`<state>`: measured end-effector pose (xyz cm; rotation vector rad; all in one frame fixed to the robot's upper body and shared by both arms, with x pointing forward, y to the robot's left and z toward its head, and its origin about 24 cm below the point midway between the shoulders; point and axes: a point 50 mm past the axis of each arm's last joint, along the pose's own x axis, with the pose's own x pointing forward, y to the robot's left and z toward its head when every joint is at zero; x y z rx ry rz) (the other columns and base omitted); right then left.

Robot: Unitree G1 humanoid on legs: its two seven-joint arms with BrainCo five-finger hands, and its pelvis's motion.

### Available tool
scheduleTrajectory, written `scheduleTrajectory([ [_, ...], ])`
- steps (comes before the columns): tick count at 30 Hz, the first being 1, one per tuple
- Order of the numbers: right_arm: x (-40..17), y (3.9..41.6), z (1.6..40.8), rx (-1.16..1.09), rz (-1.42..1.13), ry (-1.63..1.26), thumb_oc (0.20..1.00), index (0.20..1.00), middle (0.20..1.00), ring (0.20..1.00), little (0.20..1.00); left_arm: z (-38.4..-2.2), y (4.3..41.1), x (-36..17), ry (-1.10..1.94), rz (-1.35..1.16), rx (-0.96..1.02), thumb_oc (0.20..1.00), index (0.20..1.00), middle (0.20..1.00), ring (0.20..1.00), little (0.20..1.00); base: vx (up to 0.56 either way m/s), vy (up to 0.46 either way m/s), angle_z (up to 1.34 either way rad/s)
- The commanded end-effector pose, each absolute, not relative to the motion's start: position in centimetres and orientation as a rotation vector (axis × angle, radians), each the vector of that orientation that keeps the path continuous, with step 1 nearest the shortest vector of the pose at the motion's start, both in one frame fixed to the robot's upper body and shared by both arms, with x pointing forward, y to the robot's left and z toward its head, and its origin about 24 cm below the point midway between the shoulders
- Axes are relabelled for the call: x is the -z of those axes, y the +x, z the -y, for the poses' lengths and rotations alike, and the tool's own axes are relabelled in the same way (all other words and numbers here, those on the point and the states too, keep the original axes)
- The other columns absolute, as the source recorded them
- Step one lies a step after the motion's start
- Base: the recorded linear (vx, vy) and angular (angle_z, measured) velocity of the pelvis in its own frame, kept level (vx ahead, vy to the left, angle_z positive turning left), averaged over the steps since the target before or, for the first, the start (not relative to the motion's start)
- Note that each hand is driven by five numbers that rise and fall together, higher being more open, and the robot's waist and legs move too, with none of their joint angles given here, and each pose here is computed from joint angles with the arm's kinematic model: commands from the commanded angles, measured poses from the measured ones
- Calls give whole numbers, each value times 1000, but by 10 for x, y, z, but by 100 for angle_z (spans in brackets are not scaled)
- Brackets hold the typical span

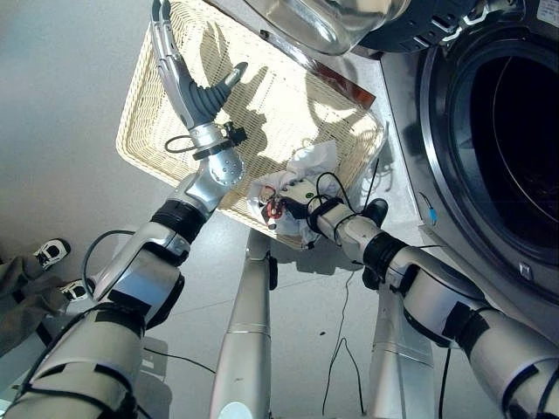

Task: Put the clothes into the washing machine.

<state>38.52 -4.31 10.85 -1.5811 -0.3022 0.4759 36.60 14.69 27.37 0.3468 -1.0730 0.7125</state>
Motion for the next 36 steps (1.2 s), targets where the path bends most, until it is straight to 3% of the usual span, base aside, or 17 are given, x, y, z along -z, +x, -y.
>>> scheduleTrajectory([
  [1, -58, 379, 90, -494, -184, -1024, 200, 200, 200, 200, 200, -151, 359, -304, 219, 1159, -752, 1000, 1000, 1000, 1000, 1000, 0, 0, 0],
  [3, -59, 378, 88, -509, -263, -647, 200, 200, 200, 200, 200, -155, 359, -304, 215, 1154, -739, 1000, 1000, 1000, 1000, 1000, 0, 0, 0],
  [5, -58, 378, 88, -524, -278, -583, 200, 200, 200, 200, 200, -156, 359, -304, 215, 1151, -735, 1000, 1000, 1000, 1000, 1000, 0, 0, 0],
  [6, -68, 379, 89, -571, -265, -158, 200, 200, 200, 200, 200, -161, 360, -305, 203, 1135, -690, 1000, 1000, 1000, 1000, 1000, 0, 0, 0],
  [7, -76, 379, 90, -597, -234, 8, 200, 200, 200, 200, 200, -162, 361, -304, 206, 1119, -659, 1000, 1000, 1000, 1000, 1000, 29, -29, 3],
  [13, -124, 372, 82, -766, -27, 569, 200, 200, 200, 200, 200, -170, 363, -286, 268, 1061, -676, 1000, 1000, 1000, 1000, 1000, 3, -8, 3],
  [28, -192, 364, 109, -991, 320, 964, 200, 200, 200, 200, 200, -205, 367, -256, 349, 927, -756, 1000, 1000, 1000, 1000, 1000, -10, -3, -3],
  [36, -217, 378, 167, -825, 527, 1117, 200, 200, 200, 200, 200, -233, 372, -251, 422, 821, -790, 1000, 1000, 1000, 1000, 1000, 0, 0, 0],
])
